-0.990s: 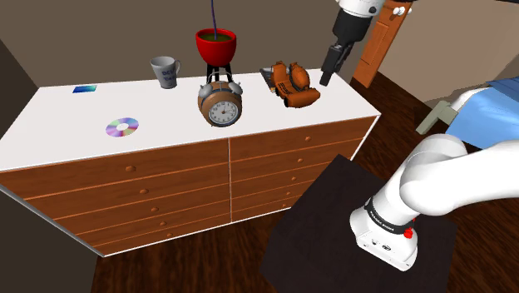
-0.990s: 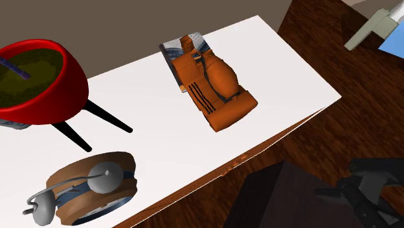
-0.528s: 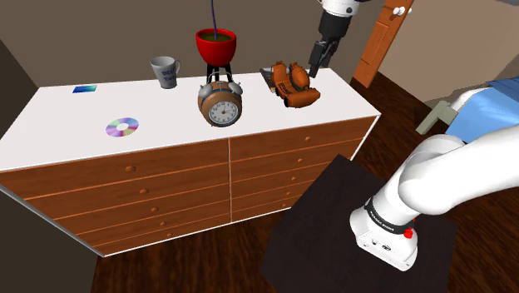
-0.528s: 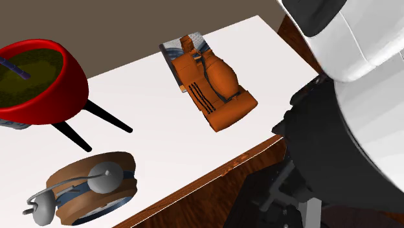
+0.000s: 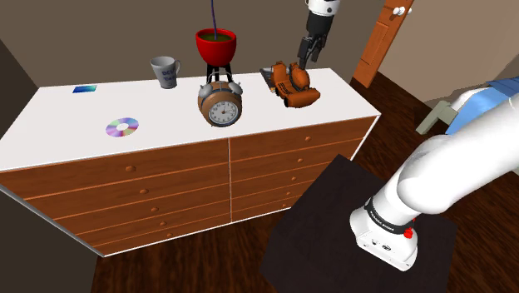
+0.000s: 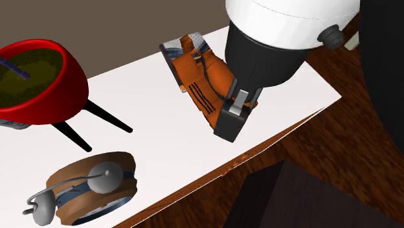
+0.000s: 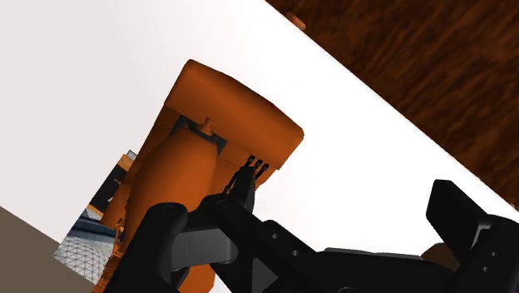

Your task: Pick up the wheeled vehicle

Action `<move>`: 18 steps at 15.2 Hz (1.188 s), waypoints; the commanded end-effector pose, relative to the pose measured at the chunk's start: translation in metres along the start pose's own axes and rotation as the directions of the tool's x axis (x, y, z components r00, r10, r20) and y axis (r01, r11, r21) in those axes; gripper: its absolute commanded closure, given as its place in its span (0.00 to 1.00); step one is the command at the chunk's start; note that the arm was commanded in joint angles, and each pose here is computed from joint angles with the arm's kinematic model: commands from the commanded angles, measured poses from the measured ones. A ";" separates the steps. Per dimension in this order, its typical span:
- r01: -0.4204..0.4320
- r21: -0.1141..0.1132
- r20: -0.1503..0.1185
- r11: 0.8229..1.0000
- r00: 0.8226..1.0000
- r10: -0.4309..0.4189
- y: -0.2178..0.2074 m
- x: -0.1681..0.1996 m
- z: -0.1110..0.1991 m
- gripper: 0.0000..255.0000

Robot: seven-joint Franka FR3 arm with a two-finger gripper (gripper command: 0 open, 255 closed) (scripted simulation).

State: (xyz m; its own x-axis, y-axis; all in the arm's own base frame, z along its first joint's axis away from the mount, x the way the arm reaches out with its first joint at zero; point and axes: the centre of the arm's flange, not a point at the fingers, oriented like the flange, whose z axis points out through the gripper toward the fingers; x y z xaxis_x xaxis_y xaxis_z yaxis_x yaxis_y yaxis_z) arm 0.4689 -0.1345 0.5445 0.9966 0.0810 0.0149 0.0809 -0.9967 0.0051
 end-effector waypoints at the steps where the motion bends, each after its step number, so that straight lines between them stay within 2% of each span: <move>1: -0.009 0.001 0.007 1.000 1.000 0.009 0.020 0.021 0.011 0.00; 16: -0.075 0.016 0.058 0.997 0.996 0.074 0.169 0.146 0.076 0.00; 18: -0.078 0.016 0.060 0.997 0.995 0.077 0.175 0.151 0.084 0.00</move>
State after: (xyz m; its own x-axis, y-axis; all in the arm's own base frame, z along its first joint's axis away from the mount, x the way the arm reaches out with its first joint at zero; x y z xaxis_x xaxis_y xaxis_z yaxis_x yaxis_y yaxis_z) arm 0.6303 -0.2938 0.4677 0.9990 0.0048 -0.0440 0.0043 -0.9999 -0.0118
